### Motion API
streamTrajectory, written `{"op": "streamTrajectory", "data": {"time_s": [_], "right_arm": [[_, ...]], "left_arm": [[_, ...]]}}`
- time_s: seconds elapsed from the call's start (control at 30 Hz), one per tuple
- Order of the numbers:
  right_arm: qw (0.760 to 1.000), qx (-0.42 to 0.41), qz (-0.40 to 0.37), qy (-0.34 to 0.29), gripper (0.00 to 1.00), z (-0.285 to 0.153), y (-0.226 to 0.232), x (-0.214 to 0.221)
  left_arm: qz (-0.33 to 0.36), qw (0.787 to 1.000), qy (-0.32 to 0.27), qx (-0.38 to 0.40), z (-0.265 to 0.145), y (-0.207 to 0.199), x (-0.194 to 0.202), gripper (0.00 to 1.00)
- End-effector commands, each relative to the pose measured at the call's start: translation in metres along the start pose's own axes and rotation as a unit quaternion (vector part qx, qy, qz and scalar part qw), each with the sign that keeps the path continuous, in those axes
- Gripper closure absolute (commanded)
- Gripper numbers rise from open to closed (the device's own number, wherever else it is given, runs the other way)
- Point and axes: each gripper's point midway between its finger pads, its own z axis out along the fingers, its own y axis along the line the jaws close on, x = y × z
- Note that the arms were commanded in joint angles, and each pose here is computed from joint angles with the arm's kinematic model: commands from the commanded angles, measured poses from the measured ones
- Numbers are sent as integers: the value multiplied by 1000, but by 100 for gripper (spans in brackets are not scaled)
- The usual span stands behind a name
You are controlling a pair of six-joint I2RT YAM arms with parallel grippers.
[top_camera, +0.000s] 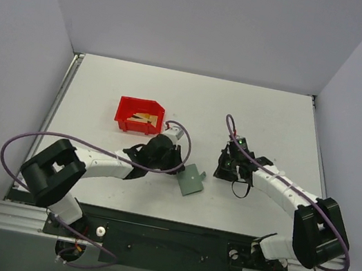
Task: Put the credit cards into the card holder
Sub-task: Close the card holder at the center of the board.
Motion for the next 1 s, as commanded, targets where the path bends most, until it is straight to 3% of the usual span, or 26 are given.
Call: {"op": "streamTrajectory", "data": {"time_s": [0.0,0.73,0.97], "right_arm": [[999,-44,0,20,94,7,14,2],[993,-110,-25,44,89,8,39,-4],[988,-140,-23,58,88,9,50,0]], "left_arm": [[6,998,-19,55,18,-37,-21,82],[4,998,52,45,25,-30,22,99],[6,997,65,40,25,-24,32,100]]}}
